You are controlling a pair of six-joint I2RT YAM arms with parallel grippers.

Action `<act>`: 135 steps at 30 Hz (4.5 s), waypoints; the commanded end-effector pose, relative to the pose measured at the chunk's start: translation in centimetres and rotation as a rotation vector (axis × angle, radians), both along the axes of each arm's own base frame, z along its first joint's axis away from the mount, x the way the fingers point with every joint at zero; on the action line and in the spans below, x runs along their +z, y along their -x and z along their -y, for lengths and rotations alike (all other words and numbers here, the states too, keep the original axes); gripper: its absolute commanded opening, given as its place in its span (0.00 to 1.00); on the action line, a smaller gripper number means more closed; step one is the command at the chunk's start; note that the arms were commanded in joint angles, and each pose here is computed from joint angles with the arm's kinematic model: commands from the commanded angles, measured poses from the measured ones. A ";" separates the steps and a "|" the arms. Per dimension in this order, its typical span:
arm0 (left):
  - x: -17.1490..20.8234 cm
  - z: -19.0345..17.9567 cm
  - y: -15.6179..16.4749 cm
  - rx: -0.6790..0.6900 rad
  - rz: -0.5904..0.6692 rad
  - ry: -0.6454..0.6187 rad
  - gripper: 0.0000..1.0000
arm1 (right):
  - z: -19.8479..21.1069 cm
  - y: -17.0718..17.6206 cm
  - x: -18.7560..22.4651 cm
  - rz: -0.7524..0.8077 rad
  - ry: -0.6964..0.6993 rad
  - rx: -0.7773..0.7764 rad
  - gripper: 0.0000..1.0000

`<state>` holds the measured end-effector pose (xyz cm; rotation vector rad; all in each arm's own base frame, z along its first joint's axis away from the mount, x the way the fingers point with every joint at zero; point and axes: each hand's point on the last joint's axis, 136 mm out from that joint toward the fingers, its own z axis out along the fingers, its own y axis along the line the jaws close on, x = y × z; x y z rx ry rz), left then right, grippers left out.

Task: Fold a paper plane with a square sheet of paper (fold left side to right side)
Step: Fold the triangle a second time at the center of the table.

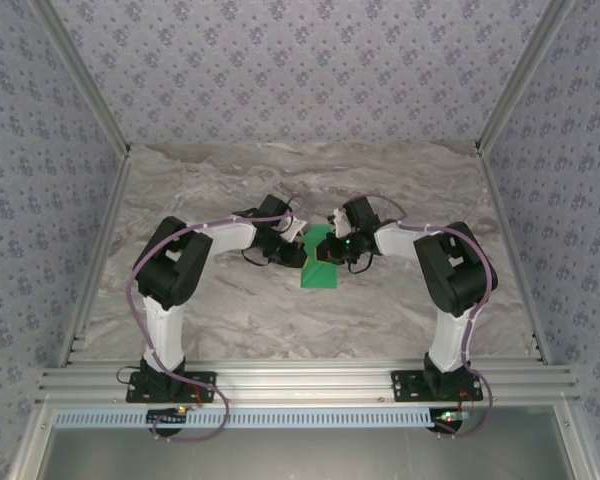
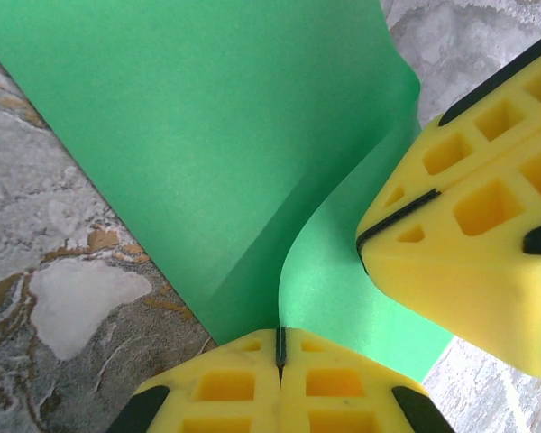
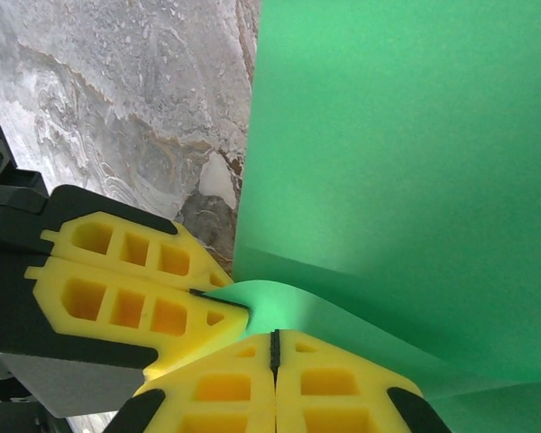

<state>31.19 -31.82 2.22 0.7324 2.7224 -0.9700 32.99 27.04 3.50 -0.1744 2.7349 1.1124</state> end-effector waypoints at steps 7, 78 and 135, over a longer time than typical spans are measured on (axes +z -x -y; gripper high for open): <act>-0.8 -0.4 -0.3 0.003 -0.001 -0.042 0.01 | 0.8 0.5 -1.6 -0.014 0.073 0.017 0.04; 0.6 1.8 5.7 0.064 -0.081 0.066 0.22 | 2.7 2.2 -4.4 -0.069 0.230 0.038 0.04; -2.5 0.0 7.3 0.111 -0.132 0.043 0.00 | 0.1 2.9 -3.0 0.020 0.167 0.112 0.02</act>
